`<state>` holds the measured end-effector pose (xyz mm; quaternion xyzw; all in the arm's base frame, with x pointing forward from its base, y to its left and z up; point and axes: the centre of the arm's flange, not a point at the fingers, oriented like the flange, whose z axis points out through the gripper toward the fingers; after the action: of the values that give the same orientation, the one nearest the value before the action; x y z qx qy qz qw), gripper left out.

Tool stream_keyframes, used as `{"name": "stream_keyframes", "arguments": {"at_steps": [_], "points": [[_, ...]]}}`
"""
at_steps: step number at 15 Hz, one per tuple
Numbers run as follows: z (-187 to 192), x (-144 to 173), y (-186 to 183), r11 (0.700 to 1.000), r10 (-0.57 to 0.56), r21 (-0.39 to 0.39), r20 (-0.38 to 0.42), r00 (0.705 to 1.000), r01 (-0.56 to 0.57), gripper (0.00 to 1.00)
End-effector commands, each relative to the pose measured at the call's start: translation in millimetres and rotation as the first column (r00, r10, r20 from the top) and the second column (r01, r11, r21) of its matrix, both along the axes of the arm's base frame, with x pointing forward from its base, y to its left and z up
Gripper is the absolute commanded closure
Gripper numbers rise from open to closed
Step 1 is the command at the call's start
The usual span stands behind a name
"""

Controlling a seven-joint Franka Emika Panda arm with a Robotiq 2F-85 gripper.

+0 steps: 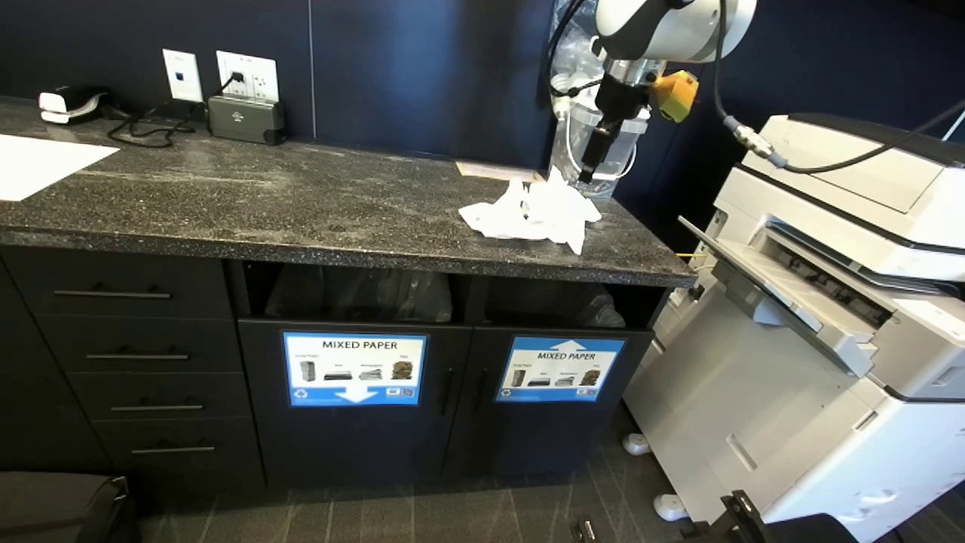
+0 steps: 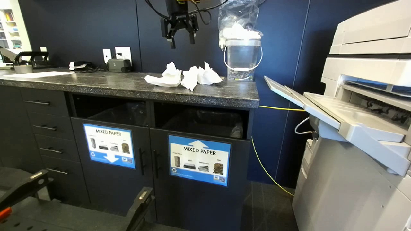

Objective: Pick up the paper from the counter and throw it in the bin

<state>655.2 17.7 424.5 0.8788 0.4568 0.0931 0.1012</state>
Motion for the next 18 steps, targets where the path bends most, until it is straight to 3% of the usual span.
{"name": "stream_keyframes", "arguments": {"at_steps": [1,6,10,18], "points": [[-15.2,51.3,9.8,0.993,0.115,-0.025,-0.012,0.993,-0.116,0.0],[-50.5,84.8,3.1,0.982,0.15,-0.11,-0.041,0.988,-0.154,0.0],[-72.4,108.2,-7.9,0.979,0.158,-0.122,-0.064,0.985,-0.165,0.0],[-87.2,112.9,-10.3,0.968,0.211,-0.123,-0.073,0.975,-0.218,0.0]]}}
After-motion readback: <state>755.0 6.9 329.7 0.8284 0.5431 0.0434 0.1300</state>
